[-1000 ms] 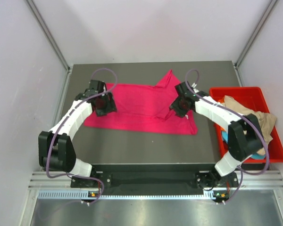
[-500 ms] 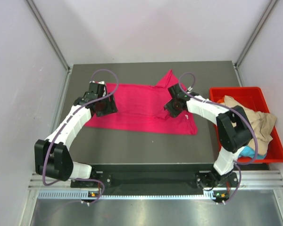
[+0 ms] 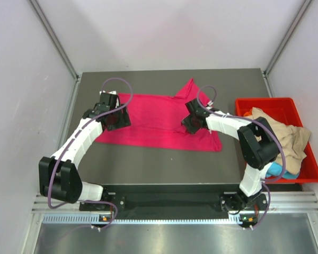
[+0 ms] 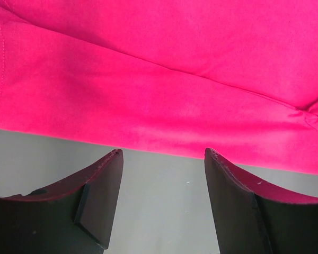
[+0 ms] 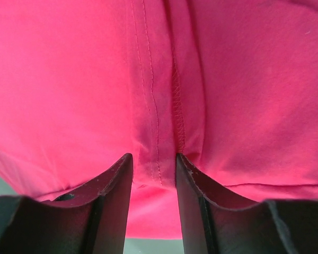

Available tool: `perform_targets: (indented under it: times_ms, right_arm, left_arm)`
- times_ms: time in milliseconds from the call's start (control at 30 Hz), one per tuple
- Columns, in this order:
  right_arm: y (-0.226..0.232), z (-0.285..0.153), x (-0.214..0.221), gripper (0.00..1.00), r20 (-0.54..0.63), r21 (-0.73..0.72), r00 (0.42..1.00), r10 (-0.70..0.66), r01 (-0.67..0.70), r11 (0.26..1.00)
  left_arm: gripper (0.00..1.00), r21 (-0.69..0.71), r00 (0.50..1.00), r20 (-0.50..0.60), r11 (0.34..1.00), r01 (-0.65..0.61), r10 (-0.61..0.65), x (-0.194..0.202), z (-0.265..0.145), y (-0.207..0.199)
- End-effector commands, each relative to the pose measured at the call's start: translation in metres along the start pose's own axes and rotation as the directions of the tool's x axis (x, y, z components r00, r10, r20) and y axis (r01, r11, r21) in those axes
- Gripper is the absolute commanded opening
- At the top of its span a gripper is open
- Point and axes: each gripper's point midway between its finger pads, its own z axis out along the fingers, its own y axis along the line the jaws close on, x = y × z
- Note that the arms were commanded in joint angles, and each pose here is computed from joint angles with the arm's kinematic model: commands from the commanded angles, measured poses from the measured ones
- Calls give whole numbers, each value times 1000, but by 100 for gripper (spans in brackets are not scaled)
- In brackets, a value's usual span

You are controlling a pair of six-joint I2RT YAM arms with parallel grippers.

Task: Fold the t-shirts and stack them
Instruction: Fold the tshirt

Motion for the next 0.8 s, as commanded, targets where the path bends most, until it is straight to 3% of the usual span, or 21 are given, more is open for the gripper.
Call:
perform_targets:
  times_ms: [0, 100, 333, 533, 767]
  right_arm:
    - [15, 4, 4, 38, 16, -69, 1000, 23, -22, 997]
    - [26, 3, 5, 38, 25, -129, 999, 30, -27, 991]
    - [78, -2, -3, 38, 69, -264, 994, -87, 102, 959]
    - [109, 8, -7, 38, 71, -195, 948, -311, 319, 928]
    - [104, 32, 5, 39, -24, -126, 849, -528, 521, 844]
  left_arm:
    - [68, 4, 997, 75, 1000, 1, -2, -21, -7, -4]
    - [68, 1, 997, 76, 1000, 2, -2, -22, -7, -3]
    - [68, 3, 997, 74, 1000, 4, -5, -21, -6, -4]
    - [68, 2, 998, 66, 1000, 6, -6, -17, -4, -2]
    - [68, 9, 998, 59, 1000, 8, -9, -16, -2, -4]
